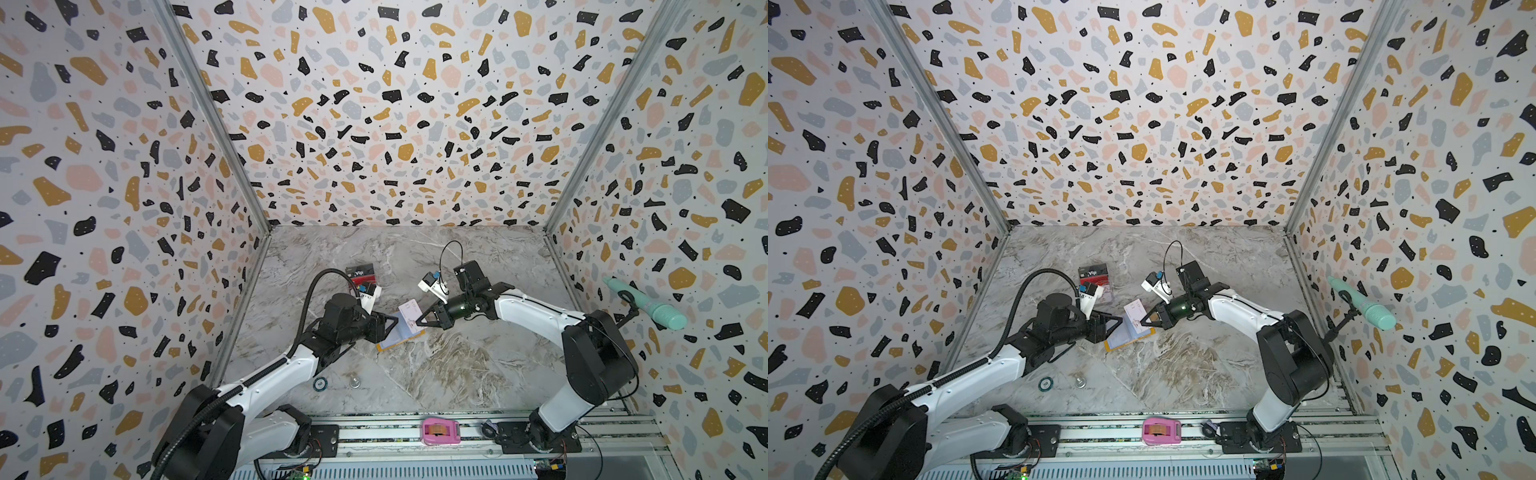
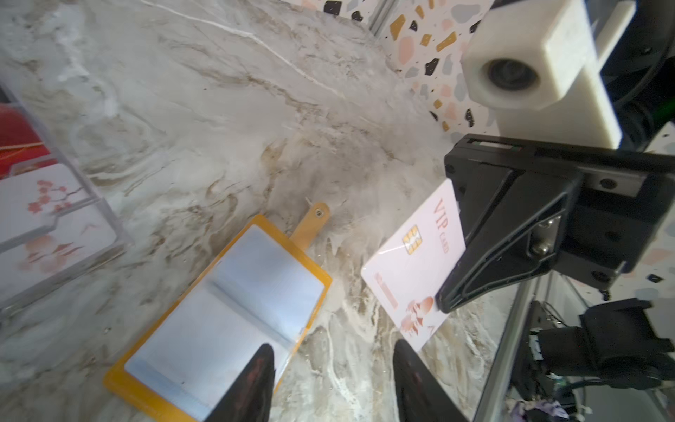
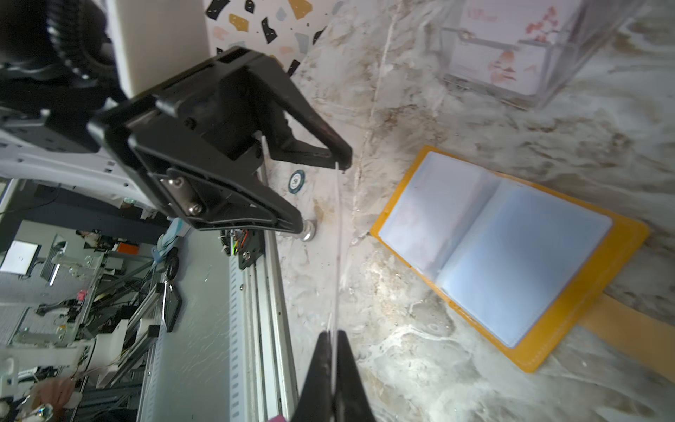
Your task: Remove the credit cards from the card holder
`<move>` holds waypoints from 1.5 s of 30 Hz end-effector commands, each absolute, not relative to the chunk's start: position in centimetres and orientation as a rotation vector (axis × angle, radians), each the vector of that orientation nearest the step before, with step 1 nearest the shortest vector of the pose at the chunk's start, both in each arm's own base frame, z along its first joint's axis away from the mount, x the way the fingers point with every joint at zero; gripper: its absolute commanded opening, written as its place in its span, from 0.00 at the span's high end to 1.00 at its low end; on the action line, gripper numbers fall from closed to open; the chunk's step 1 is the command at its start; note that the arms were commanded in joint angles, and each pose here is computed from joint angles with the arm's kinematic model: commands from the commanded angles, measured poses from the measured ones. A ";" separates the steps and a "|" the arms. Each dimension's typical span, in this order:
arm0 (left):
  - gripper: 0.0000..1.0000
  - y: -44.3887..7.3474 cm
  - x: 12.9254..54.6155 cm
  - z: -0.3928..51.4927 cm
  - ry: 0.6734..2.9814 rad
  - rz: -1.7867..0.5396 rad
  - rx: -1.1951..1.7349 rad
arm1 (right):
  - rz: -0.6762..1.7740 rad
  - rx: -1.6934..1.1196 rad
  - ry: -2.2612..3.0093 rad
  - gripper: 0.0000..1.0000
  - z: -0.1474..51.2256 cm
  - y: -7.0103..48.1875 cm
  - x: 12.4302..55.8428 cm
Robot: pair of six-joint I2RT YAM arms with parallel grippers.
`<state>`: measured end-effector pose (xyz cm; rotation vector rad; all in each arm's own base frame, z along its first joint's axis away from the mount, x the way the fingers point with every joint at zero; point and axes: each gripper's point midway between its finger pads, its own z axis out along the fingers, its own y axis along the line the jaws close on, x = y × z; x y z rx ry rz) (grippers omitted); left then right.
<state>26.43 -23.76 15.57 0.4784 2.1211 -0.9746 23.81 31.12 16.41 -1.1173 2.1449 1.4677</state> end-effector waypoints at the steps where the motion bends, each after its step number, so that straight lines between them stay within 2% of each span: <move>1: 0.42 -24.8 25.4 19.1 2.009 -1.081 0.569 | 1.559 -1.220 1.998 0.98 19.2 30.9 21.5; 5: 0.38 -25.7 23.6 22.2 1.903 -1.212 0.648 | 1.605 -1.259 1.920 0.99 20.3 30.9 20.3; 11: 0.41 -26.4 21.4 23.8 1.854 -1.349 0.733 | 1.660 -1.360 1.810 0.99 21.3 31.8 18.3; 15: 0.53 -26.6 20.8 23.9 1.853 -1.394 0.754 | 1.665 -1.419 1.769 0.99 21.3 32.4 17.4; 18: 0.68 -26.7 20.4 24.3 1.848 -1.422 0.765 | 1.662 -1.421 1.768 0.99 21.2 32.4 17.5; 26: 0.87 -26.7 20.1 24.6 1.852 -1.443 0.753 | 1.636 -1.405 1.798 0.97 20.6 32.7 18.1; 29: 0.92 -26.7 20.3 24.9 1.849 -1.444 0.738 | 1.604 -1.383 1.817 0.84 20.4 32.7 18.6; 30: 0.92 -26.7 20.4 25.0 1.851 -1.441 0.726 | 1.592 -1.373 1.819 0.76 20.4 32.8 18.8; 33: 0.94 -26.6 20.9 25.7 1.822 -1.427 0.699 | 1.558 -1.335 1.829 0.61 20.3 32.7 19.4; 36: 1.00 -26.4 21.4 26.0 1.808 -1.412 0.655 | 1.548 -1.289 1.816 0.51 20.8 32.6 19.8; 43: 1.00 -25.2 23.3 27.2 1.744 -1.343 0.480 | 1.518 -1.073 1.745 0.31 23.0 32.4 21.1; 45: 1.00 -24.5 24.0 27.6 1.711 -1.317 0.409 | 1.547 -0.990 1.708 0.29 23.9 32.3 21.2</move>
